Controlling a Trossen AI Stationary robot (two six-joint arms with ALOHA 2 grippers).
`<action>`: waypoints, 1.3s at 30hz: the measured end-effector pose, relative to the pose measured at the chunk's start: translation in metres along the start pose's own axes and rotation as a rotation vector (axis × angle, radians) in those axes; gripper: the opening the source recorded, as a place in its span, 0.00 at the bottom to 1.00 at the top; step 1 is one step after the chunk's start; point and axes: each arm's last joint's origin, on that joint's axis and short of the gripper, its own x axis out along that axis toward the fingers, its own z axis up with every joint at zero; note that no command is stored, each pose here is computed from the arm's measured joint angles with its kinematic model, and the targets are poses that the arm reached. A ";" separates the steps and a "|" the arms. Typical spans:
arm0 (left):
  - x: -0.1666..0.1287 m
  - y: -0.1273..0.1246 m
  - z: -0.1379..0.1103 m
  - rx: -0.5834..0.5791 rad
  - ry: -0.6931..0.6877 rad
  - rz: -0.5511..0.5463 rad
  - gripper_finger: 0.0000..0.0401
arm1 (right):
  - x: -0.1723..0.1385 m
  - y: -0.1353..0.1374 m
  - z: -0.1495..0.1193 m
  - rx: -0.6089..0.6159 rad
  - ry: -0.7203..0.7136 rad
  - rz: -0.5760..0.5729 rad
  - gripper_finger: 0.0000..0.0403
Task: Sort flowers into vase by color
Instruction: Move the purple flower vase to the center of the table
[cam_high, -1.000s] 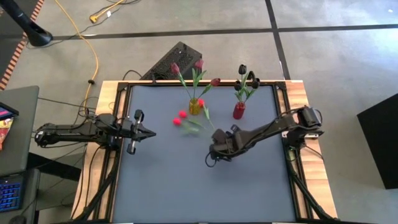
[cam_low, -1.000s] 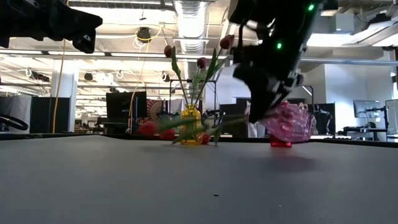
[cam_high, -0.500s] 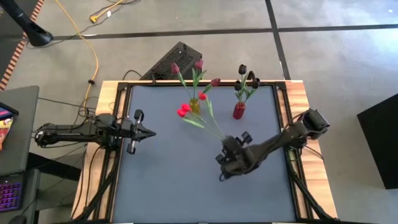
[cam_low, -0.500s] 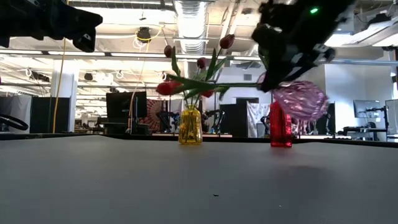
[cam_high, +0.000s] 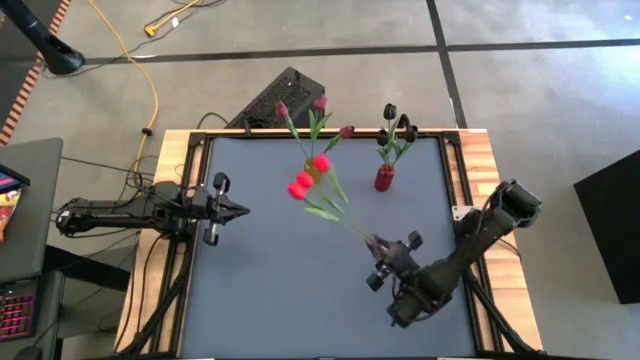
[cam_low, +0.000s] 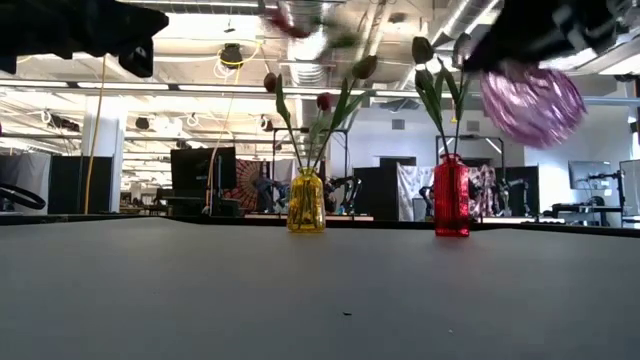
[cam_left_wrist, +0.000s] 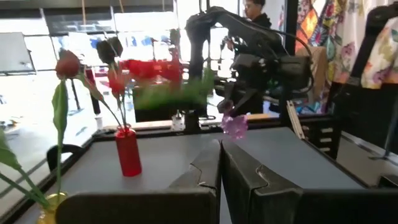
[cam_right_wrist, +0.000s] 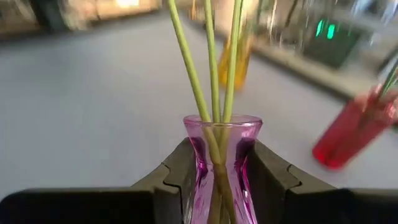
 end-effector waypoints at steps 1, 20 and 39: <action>0.000 0.000 0.001 0.001 -0.006 0.004 0.00 | -0.004 -0.001 0.000 0.012 -0.055 0.003 0.34; 0.000 0.001 0.001 0.009 -0.008 0.026 0.00 | 0.032 -0.033 -0.035 0.275 -0.416 -0.056 0.34; 0.036 0.005 -0.017 -0.067 0.104 0.029 0.00 | 0.017 -0.013 -0.018 0.074 -0.413 -0.063 0.34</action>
